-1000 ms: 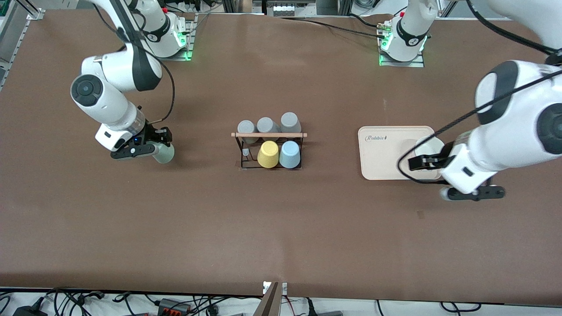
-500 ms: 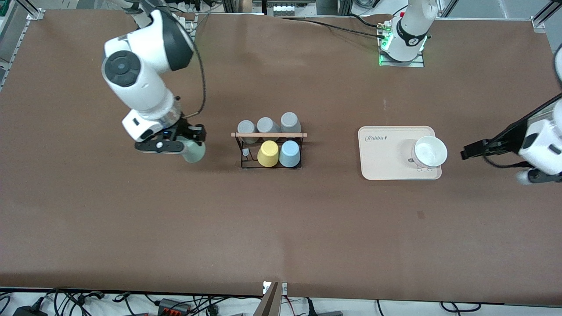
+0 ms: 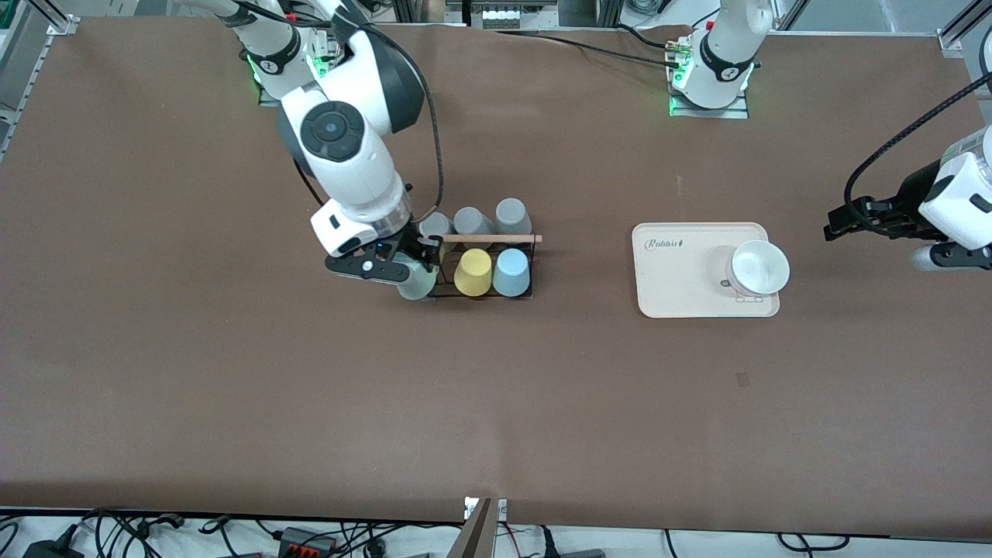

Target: Hang scattered cups on rack with three cups

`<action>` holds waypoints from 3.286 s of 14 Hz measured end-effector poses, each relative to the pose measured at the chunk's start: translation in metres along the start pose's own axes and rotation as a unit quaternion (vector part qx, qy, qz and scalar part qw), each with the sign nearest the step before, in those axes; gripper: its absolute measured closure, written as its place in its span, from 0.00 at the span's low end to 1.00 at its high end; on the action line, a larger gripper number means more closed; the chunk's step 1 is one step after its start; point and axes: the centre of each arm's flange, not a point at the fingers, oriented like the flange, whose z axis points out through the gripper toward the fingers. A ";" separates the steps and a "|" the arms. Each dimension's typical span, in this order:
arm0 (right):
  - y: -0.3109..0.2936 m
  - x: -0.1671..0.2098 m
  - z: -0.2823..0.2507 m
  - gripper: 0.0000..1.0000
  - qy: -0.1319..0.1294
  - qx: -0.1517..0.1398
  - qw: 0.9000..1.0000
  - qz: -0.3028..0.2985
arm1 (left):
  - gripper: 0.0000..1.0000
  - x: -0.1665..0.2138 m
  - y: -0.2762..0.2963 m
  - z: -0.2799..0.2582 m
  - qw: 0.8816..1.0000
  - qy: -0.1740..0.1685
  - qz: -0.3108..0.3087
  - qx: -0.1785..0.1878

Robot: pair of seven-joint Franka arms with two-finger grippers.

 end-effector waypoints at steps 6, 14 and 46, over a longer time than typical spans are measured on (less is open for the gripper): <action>-0.015 -0.014 0.035 0.32 -0.018 -0.016 1.000 -0.010 | 0.00 -0.008 -0.011 -0.005 1.000 0.002 -0.006 0.000; -0.012 -0.016 0.059 0.32 -0.032 -0.032 0.999 -0.010 | 0.00 -0.020 -0.013 -0.022 1.000 0.017 -0.009 -0.002; 0.389 0.110 -0.212 0.00 -0.016 -0.035 0.999 0.025 | 0.00 -0.004 -0.007 -0.008 1.000 0.030 0.002 0.009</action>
